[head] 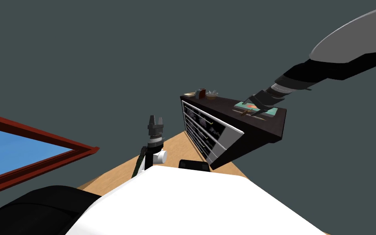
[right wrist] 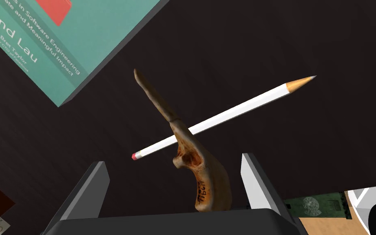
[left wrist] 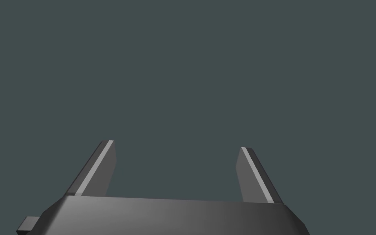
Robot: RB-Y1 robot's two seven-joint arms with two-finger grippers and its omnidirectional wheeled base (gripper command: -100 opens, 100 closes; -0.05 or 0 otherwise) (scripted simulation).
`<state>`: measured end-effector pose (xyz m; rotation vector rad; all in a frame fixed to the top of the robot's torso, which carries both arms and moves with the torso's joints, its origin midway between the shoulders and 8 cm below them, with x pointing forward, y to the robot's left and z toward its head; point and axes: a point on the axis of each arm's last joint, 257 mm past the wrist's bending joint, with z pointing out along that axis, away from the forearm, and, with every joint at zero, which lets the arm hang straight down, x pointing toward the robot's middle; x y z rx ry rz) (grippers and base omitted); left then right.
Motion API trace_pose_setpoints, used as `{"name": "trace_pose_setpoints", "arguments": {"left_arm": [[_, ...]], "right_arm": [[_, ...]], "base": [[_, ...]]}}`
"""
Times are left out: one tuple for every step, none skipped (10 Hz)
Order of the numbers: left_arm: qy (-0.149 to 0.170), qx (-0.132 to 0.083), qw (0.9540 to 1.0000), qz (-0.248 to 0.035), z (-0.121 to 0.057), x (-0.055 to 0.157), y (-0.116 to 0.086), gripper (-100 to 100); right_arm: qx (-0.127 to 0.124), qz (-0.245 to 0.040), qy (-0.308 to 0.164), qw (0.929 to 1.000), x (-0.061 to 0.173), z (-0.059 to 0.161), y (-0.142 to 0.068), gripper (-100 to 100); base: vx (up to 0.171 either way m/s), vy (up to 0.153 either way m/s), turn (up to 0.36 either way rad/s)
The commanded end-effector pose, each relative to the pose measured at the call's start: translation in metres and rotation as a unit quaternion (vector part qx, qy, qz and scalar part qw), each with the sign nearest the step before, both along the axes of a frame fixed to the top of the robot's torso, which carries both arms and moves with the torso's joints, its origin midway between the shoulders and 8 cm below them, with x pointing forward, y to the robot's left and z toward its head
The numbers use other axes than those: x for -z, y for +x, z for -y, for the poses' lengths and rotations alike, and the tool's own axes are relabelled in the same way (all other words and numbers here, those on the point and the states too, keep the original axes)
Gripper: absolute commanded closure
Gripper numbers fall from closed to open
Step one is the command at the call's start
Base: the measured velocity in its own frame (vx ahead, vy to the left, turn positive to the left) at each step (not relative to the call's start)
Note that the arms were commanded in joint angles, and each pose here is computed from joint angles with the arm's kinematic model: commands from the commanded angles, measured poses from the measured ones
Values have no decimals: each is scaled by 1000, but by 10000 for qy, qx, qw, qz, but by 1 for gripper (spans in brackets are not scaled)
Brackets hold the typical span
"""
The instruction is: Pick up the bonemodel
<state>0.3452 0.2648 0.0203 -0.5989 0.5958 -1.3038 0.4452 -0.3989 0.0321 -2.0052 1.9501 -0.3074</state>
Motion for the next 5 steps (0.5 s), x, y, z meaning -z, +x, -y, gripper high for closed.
{"name": "trace_pose_setpoints", "arguments": {"left_arm": [[0, 0, 10000, 0, 0, 0, 0, 0], [0, 0, 10000, 0, 0, 0, 0, 0], [0, 0, 10000, 0, 0, 0, 0, 0], [0, 0, 10000, 0, 0, 0, 0, 0], [0, 0, 10000, 0, 0, 0, 0, 0]], "right_arm": [[81, 11, 3, 10000, 5, -5, 3, -100], [105, 14, 3, 9999, 7, -7, 3, -100], [129, 18, 4, 9999, 9, -9, 4, -100], [153, 21, 5, 9999, 11, -11, 4, -100], [176, 26, 7, 9998, 13, -13, 5, -100]], "base": [[-33, -58, 78], [-42, -56, 80], [-33, -53, 54], [-18, -48, 34], [-14, -40, 44]]}}
